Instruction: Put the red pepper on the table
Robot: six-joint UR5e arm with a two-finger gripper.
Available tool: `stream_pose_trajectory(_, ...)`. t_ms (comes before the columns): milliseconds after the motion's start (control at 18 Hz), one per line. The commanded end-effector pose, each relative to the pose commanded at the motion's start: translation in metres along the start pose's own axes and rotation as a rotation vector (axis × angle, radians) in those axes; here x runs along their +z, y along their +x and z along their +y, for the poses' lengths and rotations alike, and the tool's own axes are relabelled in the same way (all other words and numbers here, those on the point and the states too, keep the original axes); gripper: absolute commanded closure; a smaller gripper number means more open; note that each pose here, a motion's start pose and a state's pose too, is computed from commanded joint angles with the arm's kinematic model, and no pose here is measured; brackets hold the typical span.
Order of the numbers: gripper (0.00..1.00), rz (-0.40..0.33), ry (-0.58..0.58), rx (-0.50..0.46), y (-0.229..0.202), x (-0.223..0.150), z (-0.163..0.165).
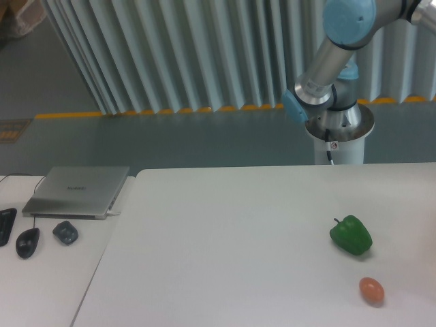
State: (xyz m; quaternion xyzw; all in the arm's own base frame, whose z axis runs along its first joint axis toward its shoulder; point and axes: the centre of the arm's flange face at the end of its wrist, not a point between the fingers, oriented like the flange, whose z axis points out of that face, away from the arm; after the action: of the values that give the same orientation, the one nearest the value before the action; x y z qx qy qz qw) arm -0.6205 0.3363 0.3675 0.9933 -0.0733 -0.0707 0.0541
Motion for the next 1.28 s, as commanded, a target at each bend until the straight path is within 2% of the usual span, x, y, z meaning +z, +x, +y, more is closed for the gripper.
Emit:
stream_pose_trajectory(167, 0.51, 0.055, 0.082, 0.011, 0.016, -0.016, -0.016)
stream_pose_trajectory(556, 0.51, 0.109, 0.194, -0.008, 0.066, -0.063, -0.071)
stream_pose_trajectory(611, 0.51, 0.111, 0.195, 0.001, 0.082, -0.070, -0.090)
stream_pose_trajectory(778, 0.51, 0.132, 0.195, -0.067, 0.123, -0.078, -0.149)
stream_pose_trajectory(889, 0.51, 0.121, 0.204, -0.077, 0.147, -0.080, -0.180)
stream_pose_trajectory(1111, 0.51, 0.080, 0.230, -0.098, 0.178, -0.073, -0.215)
stream_pose_trajectory(1278, 0.51, 0.062, 0.252, -0.167, 0.199, -0.078, -0.241)
